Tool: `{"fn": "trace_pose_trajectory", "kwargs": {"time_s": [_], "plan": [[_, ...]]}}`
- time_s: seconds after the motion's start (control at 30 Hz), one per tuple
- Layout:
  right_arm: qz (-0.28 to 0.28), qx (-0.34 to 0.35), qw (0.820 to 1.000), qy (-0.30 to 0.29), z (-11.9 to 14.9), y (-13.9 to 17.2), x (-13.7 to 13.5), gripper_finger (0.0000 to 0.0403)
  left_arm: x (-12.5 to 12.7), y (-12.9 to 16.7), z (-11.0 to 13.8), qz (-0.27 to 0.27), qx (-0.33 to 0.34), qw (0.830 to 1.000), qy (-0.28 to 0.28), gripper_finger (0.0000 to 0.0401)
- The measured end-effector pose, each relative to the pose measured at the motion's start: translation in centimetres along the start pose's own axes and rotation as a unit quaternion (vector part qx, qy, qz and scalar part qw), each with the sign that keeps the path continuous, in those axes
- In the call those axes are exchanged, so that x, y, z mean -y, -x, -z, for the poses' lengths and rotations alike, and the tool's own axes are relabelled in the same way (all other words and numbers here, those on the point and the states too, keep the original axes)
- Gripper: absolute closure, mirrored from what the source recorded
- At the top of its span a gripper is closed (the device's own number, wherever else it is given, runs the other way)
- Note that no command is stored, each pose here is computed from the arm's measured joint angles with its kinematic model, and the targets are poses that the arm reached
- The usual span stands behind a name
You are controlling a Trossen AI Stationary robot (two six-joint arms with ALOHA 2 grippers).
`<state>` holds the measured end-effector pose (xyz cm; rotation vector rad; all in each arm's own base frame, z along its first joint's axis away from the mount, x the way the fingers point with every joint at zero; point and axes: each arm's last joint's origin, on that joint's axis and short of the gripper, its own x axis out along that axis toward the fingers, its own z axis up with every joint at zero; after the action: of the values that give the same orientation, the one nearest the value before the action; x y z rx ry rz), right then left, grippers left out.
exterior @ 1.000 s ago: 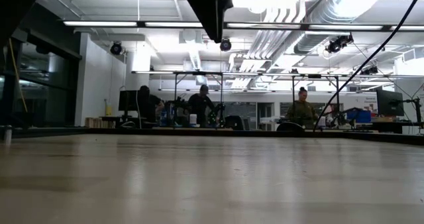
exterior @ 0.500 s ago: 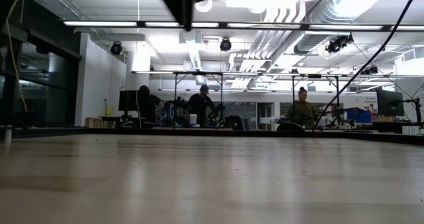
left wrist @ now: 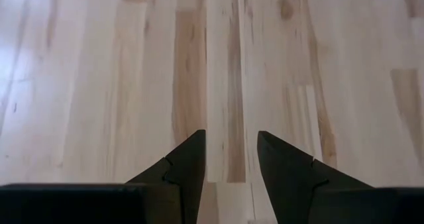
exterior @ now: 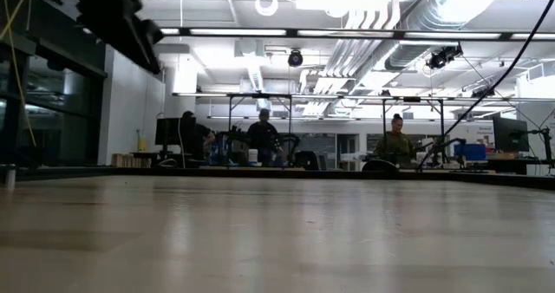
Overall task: Nest bowls inside each other
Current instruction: Return to Home Position
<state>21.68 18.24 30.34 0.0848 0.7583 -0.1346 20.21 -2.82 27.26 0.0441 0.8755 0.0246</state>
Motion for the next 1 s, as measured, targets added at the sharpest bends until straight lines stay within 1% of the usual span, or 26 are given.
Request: {"fn": "trace_pose_trajectory", "kwargs": {"time_s": [0.1,0.2,0.33,0.4,0.47,0.53,0.63,0.83,0.9,1.0], "plan": [[0.002,0.050,0.998,-0.025,0.1,1.0,1.5,0.0234,-0.4,1.1,2.4,0.003,0.035,0.999,0.010,0.0265],[-0.001,0.100,0.995,-0.027,0.5,1.5,2.8,0.0234,-0.7,2.2,3.8,-0.001,0.090,0.996,0.013,0.0265],[-0.015,0.155,0.987,-0.028,2.1,1.1,4.3,0.0234,-1.0,2.5,5.2,-0.005,0.164,0.986,0.018,0.0265],[-0.032,0.174,0.983,-0.041,3.1,0.5,5.1,0.0234,-1.0,2.2,5.8,-0.007,0.164,0.986,0.015,0.0265],[-0.048,0.190,0.979,-0.048,4.1,0.0,6.0,0.0234,-1.1,2.3,6.0,-0.016,0.172,0.985,0.019,0.0265],[-0.069,0.206,0.975,-0.053,4.9,-0.3,6.7,0.0234,-1.1,2.2,6.2,-0.025,0.166,0.985,0.023,0.0265],[-0.104,0.229,0.967,-0.048,6.2,-0.9,7.7,0.0234,-1.2,2.2,6.2,-0.031,0.169,0.985,0.022,0.0265],[-0.180,0.278,0.943,-0.049,8.9,-1.8,9.3,0.0234,-1.3,2.3,5.9,-0.048,0.183,0.981,0.033,0.0265],[-0.185,0.277,0.942,-0.039,9.9,-2.0,9.8,0.0234,-1.3,2.3,5.8,-0.049,0.190,0.980,0.036,0.0265],[-0.193,0.288,0.938,-0.030,10.7,-1.8,10.4,0.0234,-1.3,2.3,5.8,-0.059,0.190,0.979,0.046,0.0265]]}}
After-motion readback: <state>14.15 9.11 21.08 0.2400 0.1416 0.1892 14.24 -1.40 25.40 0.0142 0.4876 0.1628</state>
